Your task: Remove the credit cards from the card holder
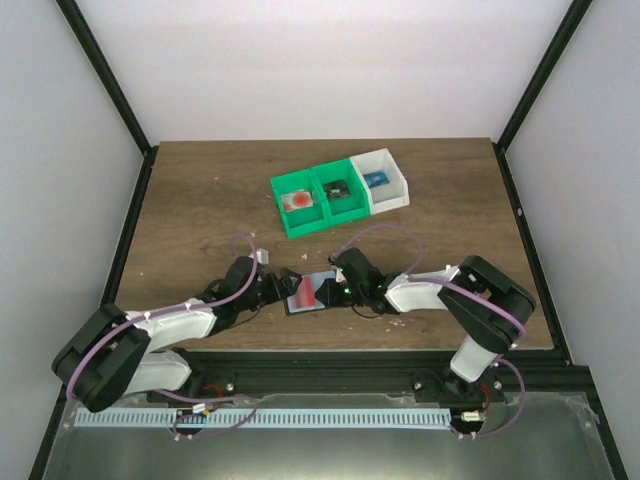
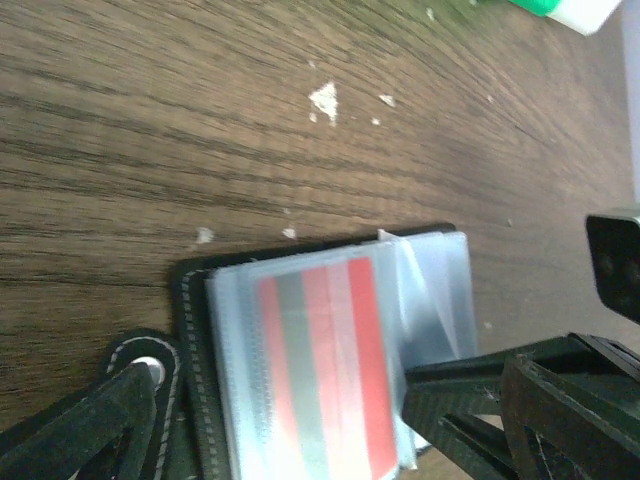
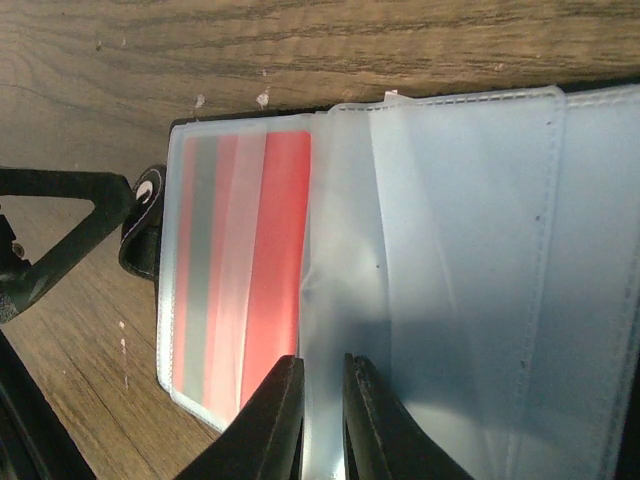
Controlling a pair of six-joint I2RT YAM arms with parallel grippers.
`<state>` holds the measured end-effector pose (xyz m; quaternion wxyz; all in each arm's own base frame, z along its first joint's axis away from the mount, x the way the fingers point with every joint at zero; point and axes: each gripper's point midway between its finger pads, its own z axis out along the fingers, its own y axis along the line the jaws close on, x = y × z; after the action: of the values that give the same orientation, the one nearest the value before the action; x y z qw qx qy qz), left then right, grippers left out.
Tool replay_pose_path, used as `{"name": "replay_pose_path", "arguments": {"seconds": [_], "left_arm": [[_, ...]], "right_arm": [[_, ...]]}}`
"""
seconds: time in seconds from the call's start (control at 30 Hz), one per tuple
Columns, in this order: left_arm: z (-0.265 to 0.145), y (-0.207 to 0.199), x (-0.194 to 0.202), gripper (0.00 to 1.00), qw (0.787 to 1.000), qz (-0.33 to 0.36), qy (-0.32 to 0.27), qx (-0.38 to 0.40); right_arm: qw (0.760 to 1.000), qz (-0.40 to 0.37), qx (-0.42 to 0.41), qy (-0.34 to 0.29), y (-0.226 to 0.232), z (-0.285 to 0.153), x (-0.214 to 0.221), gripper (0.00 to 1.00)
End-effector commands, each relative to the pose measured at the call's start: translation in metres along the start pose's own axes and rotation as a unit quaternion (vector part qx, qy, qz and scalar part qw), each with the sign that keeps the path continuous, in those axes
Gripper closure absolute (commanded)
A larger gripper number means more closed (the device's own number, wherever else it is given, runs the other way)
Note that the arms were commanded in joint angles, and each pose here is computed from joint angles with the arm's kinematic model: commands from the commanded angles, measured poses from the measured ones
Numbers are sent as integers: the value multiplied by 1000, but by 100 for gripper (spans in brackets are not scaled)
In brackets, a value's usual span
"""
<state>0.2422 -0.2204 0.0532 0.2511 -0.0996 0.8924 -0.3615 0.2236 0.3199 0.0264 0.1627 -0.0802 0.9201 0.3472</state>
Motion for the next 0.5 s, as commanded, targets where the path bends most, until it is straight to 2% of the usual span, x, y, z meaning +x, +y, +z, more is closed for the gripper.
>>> {"name": "replay_pose_path", "arguments": {"seconds": [0.0,0.3,0.47], "left_arm": [[-3,31,6,4,998,0,-1,-64],[0,17,7,4,999,2,11,-33],[-6,9,-3,4,998,12,12,-60]], "right_arm": [[998,8,48,36,-29,5,28,86],[998,6,42,36,-24,5,26,86],[999,6,35,38,-22,6,27,86]]}}
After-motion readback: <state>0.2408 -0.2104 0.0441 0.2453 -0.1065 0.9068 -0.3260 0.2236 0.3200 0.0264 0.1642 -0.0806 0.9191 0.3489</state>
